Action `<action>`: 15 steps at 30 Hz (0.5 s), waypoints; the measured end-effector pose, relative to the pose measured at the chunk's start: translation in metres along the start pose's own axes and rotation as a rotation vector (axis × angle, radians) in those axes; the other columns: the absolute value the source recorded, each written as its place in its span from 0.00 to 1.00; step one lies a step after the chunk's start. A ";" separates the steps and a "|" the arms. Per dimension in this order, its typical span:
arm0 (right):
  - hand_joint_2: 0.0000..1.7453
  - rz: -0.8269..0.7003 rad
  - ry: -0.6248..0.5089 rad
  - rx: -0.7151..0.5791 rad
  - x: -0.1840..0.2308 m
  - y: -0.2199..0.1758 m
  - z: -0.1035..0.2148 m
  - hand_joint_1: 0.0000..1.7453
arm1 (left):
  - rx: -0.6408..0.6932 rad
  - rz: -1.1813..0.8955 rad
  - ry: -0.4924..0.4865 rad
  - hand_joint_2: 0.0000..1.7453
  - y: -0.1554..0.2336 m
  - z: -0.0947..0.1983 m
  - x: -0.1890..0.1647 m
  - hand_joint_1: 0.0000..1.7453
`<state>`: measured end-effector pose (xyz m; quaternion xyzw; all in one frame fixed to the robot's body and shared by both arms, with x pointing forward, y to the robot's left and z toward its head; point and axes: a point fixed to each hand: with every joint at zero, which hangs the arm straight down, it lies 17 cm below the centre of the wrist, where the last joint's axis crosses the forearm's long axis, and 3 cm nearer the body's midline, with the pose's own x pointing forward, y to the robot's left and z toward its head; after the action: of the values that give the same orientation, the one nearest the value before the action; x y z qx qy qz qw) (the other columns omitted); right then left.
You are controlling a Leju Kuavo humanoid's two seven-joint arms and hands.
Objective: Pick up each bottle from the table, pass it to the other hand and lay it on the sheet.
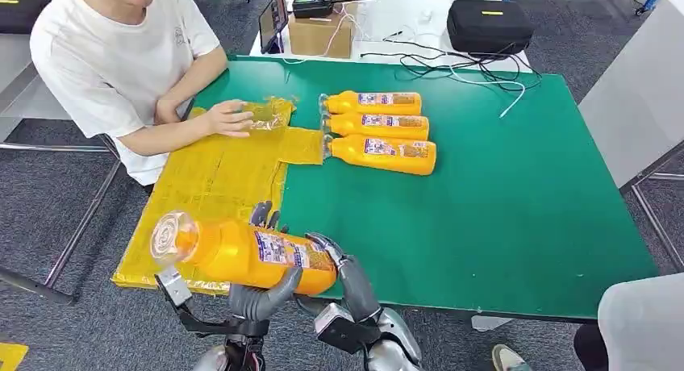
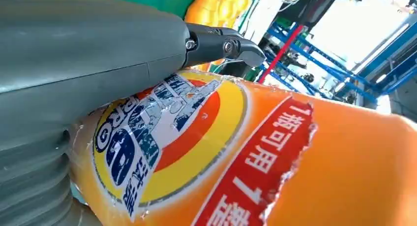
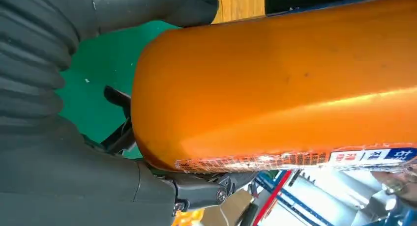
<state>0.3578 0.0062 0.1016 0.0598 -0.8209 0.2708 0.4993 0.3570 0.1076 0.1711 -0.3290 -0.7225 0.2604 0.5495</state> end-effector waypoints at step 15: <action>1.00 -0.005 -0.014 0.046 -0.001 0.011 0.002 1.00 | -0.072 0.130 -0.035 1.00 -0.005 0.010 0.019 1.00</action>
<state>0.3524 0.0148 0.0961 0.0753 -0.8178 0.2880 0.4925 0.3434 0.1182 0.1841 -0.3902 -0.7180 0.2749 0.5066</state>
